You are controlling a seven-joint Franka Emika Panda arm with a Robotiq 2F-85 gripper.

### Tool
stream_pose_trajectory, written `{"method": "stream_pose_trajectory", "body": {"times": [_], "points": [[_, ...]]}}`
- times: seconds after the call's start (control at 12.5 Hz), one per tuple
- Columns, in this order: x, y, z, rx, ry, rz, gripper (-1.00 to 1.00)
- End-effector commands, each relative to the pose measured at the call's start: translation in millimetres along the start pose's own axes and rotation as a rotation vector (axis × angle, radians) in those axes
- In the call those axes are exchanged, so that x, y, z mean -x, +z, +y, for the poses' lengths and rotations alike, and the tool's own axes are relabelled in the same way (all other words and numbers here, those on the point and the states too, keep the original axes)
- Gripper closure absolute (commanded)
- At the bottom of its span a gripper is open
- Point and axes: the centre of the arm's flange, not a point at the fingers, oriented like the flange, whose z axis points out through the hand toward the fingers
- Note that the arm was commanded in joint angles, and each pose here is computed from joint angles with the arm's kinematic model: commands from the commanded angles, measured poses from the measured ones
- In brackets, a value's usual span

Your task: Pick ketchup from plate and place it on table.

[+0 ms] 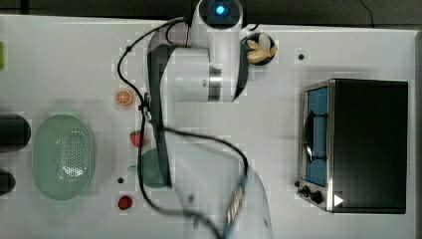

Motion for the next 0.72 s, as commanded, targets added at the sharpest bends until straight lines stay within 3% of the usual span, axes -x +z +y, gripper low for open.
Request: {"method": "stream_pose_trajectory", "body": {"times": [0.08, 0.16, 0.48, 0.72], "points": [[29, -102, 33, 0.007, 0.090, 0.017, -0.17], [44, -107, 40, 0.016, 0.134, -0.013, -0.17], [99, -87, 58, 0.035, 0.235, -0.057, -0.17], [129, -38, 66, 0.033, 0.246, -0.013, -0.17]]}}
